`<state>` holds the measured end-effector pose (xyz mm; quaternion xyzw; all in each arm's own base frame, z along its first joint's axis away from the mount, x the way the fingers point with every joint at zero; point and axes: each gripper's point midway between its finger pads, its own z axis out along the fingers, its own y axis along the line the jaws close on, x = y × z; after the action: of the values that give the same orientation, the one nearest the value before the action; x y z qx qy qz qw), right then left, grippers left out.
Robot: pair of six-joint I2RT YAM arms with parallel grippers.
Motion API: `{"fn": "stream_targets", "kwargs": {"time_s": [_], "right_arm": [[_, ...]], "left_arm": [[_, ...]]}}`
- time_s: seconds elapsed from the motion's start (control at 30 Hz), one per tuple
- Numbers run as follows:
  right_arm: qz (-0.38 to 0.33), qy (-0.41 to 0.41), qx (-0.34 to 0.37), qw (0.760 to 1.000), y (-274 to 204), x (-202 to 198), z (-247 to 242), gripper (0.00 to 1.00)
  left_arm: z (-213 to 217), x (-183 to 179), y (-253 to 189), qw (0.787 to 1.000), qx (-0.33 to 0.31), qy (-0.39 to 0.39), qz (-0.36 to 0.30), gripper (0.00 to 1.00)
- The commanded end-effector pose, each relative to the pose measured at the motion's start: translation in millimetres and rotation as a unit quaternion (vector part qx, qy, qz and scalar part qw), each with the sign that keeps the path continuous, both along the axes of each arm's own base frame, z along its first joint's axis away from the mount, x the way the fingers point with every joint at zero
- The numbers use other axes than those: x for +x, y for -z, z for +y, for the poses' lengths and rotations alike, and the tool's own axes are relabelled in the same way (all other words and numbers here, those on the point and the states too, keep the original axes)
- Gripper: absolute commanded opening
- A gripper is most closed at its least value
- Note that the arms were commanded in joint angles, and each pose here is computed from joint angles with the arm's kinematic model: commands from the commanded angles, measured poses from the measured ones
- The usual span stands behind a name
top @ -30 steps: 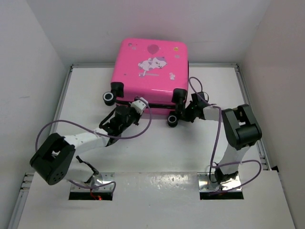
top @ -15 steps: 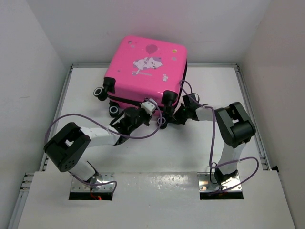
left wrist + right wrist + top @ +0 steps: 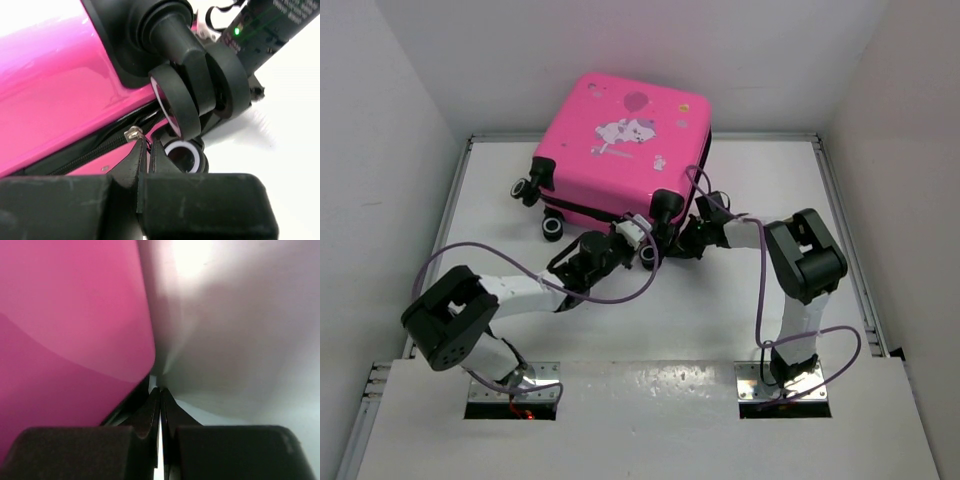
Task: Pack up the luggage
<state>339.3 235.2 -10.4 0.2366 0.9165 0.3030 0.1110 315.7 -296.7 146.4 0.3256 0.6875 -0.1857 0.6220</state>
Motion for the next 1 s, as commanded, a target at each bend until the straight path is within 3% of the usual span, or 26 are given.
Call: {"fn": "stream_targets", "kwargs": {"time_s": [0.0,0.13,0.17,0.23,0.27,0.33,0.37,0.5,0.57,0.63,0.7,0.77,0.83,0.87,0.97], "right_arm": [[-0.153,-0.028,0.066,0.986,-63,53,32,0.00],[-0.159,-0.019,0.051,0.986,-65,52,3,0.00],[-0.156,-0.024,0.055,0.986,-66,48,0,0.00],[-0.168,-0.030,0.040,0.985,-69,50,-17,0.02],[-0.176,-0.035,0.042,0.983,-77,49,-19,0.06],[-0.202,-0.042,0.024,0.978,-86,49,-38,0.10],[-0.237,-0.048,0.015,0.970,-109,49,-44,0.12],[-0.283,-0.067,-0.041,0.956,-135,32,-69,0.12],[-0.319,-0.105,-0.073,0.939,-151,17,-75,0.11],[-0.367,-0.125,-0.092,0.917,-178,-2,-77,0.11],[-0.418,-0.151,-0.110,0.889,-202,-18,-72,0.11],[-0.431,-0.189,-0.114,0.875,-207,-36,-54,0.11],[-0.465,-0.220,-0.108,0.851,-229,-50,-33,0.11],[-0.478,-0.267,-0.103,0.830,-231,-65,-10,0.11],[-0.487,-0.313,-0.118,0.807,-238,-63,17,0.10]], "left_arm": [[-44,-73,-38,0.986,-0.060,0.158,-0.006,0.00],[-36,-86,-29,0.984,-0.043,0.175,0.004,0.00],[-36,-89,-31,0.982,-0.043,0.181,0.005,0.08],[-35,-91,-29,0.982,-0.031,0.187,0.012,0.51],[-34,-92,-35,0.982,-0.033,0.187,0.010,0.68],[-29,-91,-40,0.983,-0.026,0.181,-0.002,0.74],[-27,-91,-43,0.984,-0.023,0.178,-0.010,0.98],[-3,-80,-58,0.993,-0.001,0.122,-0.005,1.00],[24,-58,-90,0.999,-0.011,0.028,-0.019,1.00],[52,-46,-88,0.999,0.016,-0.045,0.015,1.00],[83,-25,-122,0.990,0.012,-0.141,0.009,1.00],[119,-7,-123,0.976,0.045,-0.212,0.026,1.00],[164,15,-150,0.960,0.022,-0.279,0.027,1.00],[175,21,-155,0.957,0.019,-0.288,0.030,1.00],[217,43,-165,0.941,0.021,-0.335,0.054,0.97]]}}
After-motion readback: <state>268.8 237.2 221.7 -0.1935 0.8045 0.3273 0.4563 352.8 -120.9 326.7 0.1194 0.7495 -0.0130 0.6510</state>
